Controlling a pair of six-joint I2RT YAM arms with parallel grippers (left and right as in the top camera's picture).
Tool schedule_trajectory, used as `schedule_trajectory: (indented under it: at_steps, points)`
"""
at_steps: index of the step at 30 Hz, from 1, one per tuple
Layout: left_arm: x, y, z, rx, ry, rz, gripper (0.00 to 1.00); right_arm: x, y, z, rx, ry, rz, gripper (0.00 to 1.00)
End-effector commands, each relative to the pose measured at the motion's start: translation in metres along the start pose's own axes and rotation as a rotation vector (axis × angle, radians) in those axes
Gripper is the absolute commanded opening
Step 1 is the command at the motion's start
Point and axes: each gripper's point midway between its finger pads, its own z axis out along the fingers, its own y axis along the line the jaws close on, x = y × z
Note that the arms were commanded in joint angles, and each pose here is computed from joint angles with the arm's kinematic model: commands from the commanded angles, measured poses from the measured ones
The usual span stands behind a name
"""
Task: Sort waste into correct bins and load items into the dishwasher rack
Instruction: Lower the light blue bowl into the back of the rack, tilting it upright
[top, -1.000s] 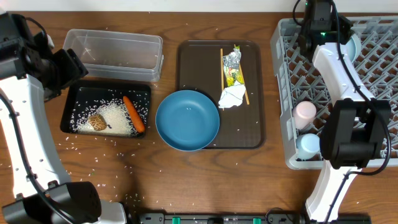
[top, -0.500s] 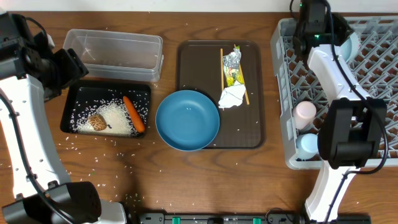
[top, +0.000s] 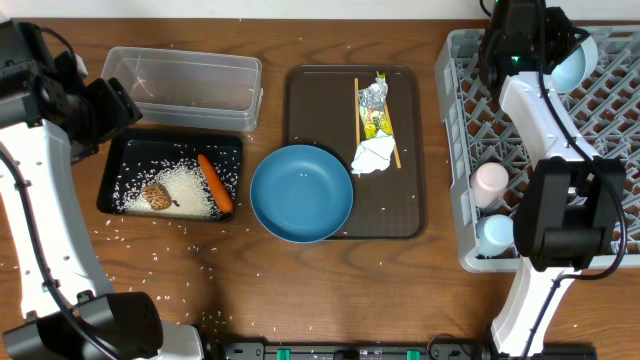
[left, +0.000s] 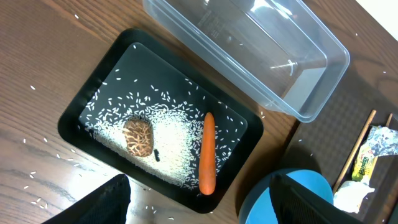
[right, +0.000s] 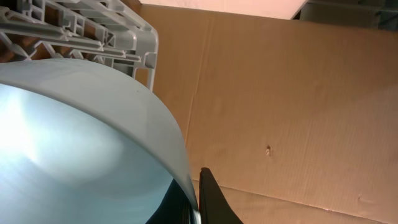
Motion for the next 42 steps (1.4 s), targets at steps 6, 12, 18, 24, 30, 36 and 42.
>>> schedule_trajectory:
  at_steps: [6,12,18,24,30,36,42]
  points:
    - [0.002,0.001,0.006,0.003,0.021,-0.019,0.72,0.016,0.009,0.019,-0.010,0.051,-0.032,0.01]
    - [0.002,0.001,0.006,0.003,0.021,-0.019,0.72,0.023,0.030,0.022,-0.029,0.063,-0.079,0.01]
    - [0.002,0.001,0.006,0.003,0.021,-0.019,0.73,0.032,0.039,0.031,-0.035,0.084,-0.070,0.01]
    - [0.002,0.000,0.006,0.007,0.022,-0.019,0.73,0.035,0.039,0.034,-0.035,0.091,-0.039,0.01]
    - [0.002,0.000,0.006,0.007,0.022,-0.019,0.72,0.035,0.041,0.034,-0.035,0.093,0.006,0.01]
    - [0.002,0.000,0.006,0.007,0.022,-0.019,0.72,0.037,0.055,0.034,-0.053,0.084,-0.016,0.01]
    - [0.002,0.000,0.006,0.007,0.022,-0.019,0.72,0.040,0.072,0.033,-0.068,0.081,-0.047,0.01]
